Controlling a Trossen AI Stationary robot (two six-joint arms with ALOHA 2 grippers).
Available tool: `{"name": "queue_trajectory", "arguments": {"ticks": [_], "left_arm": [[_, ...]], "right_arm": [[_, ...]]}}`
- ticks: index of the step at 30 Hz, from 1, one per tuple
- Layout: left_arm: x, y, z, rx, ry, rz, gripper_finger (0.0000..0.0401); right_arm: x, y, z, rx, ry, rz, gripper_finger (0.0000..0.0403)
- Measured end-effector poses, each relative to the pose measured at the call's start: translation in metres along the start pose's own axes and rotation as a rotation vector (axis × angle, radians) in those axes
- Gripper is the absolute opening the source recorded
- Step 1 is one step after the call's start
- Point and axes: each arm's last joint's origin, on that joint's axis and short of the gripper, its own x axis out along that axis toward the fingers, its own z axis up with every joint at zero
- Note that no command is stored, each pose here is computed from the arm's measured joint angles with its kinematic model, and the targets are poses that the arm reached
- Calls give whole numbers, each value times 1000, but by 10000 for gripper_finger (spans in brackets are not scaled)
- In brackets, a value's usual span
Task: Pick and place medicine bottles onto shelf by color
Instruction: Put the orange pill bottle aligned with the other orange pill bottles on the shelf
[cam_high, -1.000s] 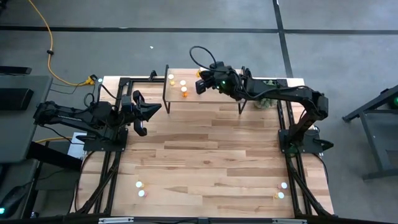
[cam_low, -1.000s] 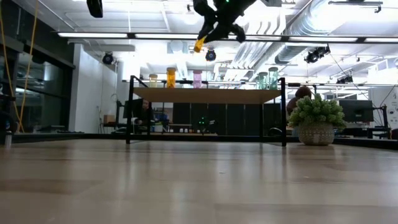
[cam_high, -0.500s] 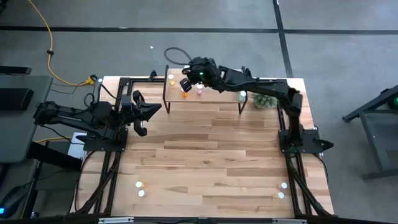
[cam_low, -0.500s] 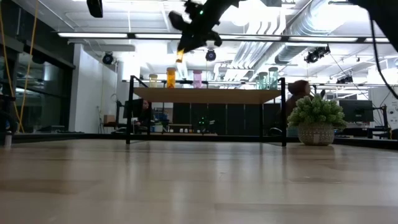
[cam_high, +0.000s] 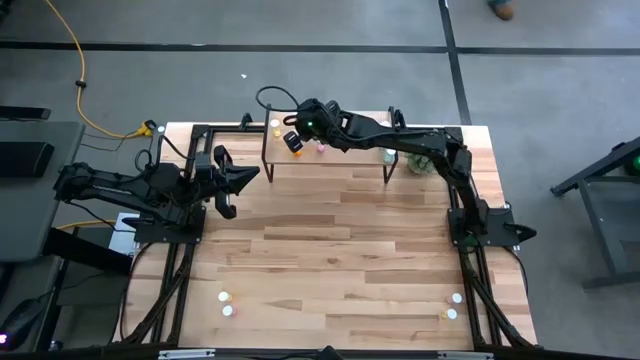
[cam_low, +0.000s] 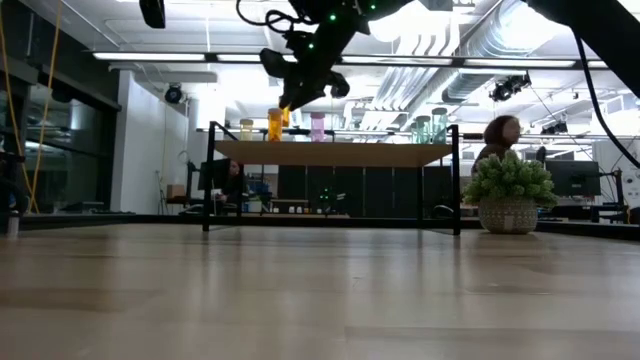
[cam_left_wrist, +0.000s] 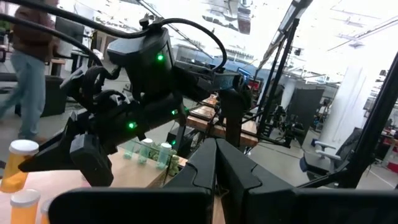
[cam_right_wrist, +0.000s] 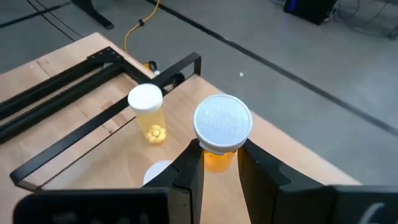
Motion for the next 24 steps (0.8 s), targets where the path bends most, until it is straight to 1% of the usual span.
{"name": "queue_trajectory", "arguments": {"ticks": [3, 7, 9, 12, 18, 24], "left_arm": [[0, 0, 0, 0, 0, 0, 0], [0, 0, 0, 0, 0, 0, 0], [0, 0, 0, -1, 0, 0, 0], [0, 0, 0, -2, 0, 0, 0], [0, 0, 0, -2, -1, 0, 0], [0, 0, 0, -2, -1, 0, 0]], "right_arm": [[1, -1, -1, 6, 10, 0, 74], [2, -5, -3, 64, 51, 31, 74], [3, -7, -3, 71, 52, 16, 74], [4, -7, -2, 67, 38, -10, 74], [11, -7, -7, 64, 65, 8, 74], [10, -6, -7, 64, 68, 21, 74]]}}
